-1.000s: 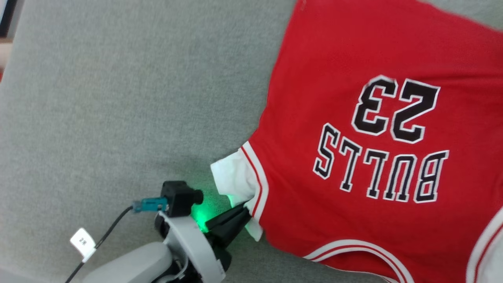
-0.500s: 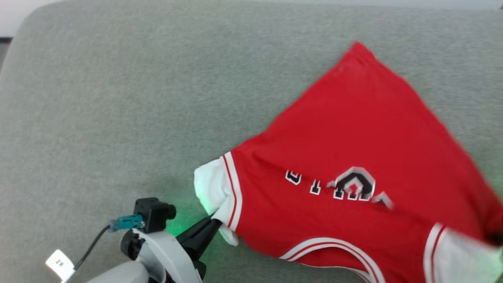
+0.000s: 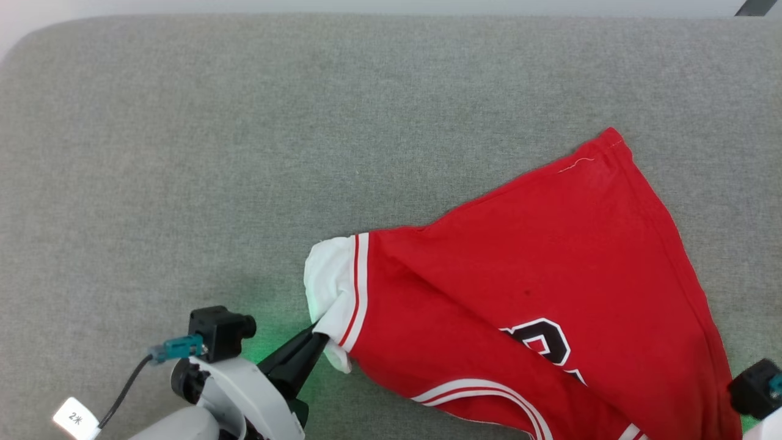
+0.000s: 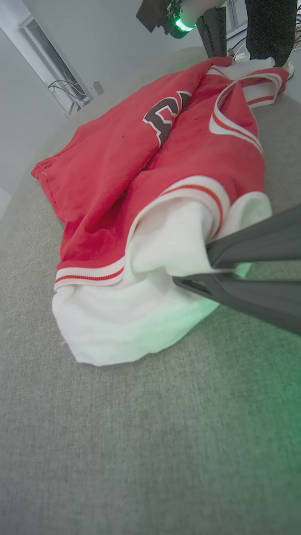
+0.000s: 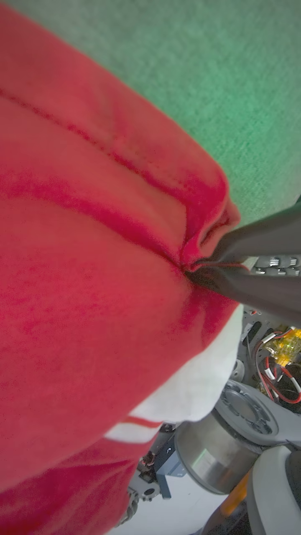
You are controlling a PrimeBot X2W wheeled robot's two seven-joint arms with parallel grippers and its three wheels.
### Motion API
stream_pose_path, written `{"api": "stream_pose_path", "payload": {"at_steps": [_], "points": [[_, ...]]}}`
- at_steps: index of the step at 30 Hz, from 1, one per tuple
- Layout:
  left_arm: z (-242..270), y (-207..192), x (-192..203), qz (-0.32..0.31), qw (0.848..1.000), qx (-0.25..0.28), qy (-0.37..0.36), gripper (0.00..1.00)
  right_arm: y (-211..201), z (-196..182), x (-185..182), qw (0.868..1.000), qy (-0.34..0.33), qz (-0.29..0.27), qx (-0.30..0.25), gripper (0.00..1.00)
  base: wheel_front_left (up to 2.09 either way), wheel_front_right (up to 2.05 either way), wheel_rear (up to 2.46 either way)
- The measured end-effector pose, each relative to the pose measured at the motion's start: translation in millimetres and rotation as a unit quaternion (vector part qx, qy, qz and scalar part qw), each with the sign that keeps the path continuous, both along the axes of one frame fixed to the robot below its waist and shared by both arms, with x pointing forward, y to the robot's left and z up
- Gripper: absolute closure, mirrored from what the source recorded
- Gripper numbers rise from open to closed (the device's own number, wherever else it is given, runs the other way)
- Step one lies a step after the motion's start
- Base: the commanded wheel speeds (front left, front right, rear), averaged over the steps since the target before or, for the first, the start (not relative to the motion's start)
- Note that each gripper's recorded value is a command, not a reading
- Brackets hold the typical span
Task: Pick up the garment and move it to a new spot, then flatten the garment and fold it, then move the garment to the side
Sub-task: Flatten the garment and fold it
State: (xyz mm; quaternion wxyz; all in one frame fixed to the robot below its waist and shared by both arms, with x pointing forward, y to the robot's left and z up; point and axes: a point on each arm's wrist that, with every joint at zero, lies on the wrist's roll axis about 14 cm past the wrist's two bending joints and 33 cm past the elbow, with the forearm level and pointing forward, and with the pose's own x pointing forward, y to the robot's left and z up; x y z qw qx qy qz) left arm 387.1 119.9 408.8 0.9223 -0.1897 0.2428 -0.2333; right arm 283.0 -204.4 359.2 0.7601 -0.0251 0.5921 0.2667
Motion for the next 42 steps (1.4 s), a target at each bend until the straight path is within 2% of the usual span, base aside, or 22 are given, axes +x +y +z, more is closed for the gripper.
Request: {"api": "stream_pose_path", "payload": {"at_steps": [3,9,12,15,19,21,24,26,30,34,35,36,37,42], "points": [[0,2,-2,0.004,1.0,0.0,0.001,1.0,9,17,17,0.998,-0.04,-0.023,0.032,0.0,0.0,0.0,0.0],[4,2,-4,0.016,1.0,-0.01,-0.003,1.0,-2,89,80,0.985,-0.173,-0.018,0.025,0.0,0.0,0.0,0.0],[5,2,-5,0.016,1.0,-0.014,-0.005,1.0,-1,126,117,0.969,-0.246,-0.006,0.019,0.0,0.0,0.0,0.0],[4,0,-6,0.016,1.0,-0.018,-0.004,1.0,10,156,159,0.944,-0.329,-0.003,0.027,0.0,0.0,0.0,0.0],[4,-3,-1,0.013,1.0,-0.025,-0.008,1.0,29,152,202,0.929,-0.37,0.027,0.002,0.0,0.0,0.0,0.0],[2,-2,2,0.014,1.0,-0.024,-0.007,1.0,37,137,218,0.93,-0.365,0.044,-0.015,0.0,0.0,0.0,0.0],[-2,0,4,0.017,1.0,-0.022,-0.005,1.0,49,104,233,0.944,-0.325,0.052,-0.022,0.0,0.0,0.0,0.0],[-6,1,3,0.02,1.0,-0.021,-0.001,1.0,52,83,238,0.953,-0.296,0.06,-0.034,0.0,0.0,0.0,0.0],[-12,5,3,0.028,0.999,-0.021,0.007,1.0,47,49,246,0.962,-0.253,0.075,-0.069,0.0,0.0,0.0,0.0],[-17,8,2,0.034,0.999,-0.021,0.013,1.0,50,33,245,0.971,-0.215,0.078,-0.067,0.01,0.0,0.0,0.0],[-18,9,2,0.035,0.999,-0.021,0.014,1.0,51,31,245,0.972,-0.209,0.08,-0.067,0.55,0.0,0.0,0.0],[-18,9,2,0.035,0.999,-0.021,0.014,1.0,52,32,245,0.973,-0.207,0.081,-0.065,0.81,0.0,0.0,0.0],[-18,10,3,0.036,0.999,-0.021,0.014,1.0,54,33,246,0.973,-0.21,0.078,-0.056,1.0,0.0,0.0,0.0],[-12,14,10,0.046,0.999,-0.026,0.002,1.0,66,47,257,0.967,-0.248,0.053,-0.006,1.0,0.0,0.0,0.0]]}}
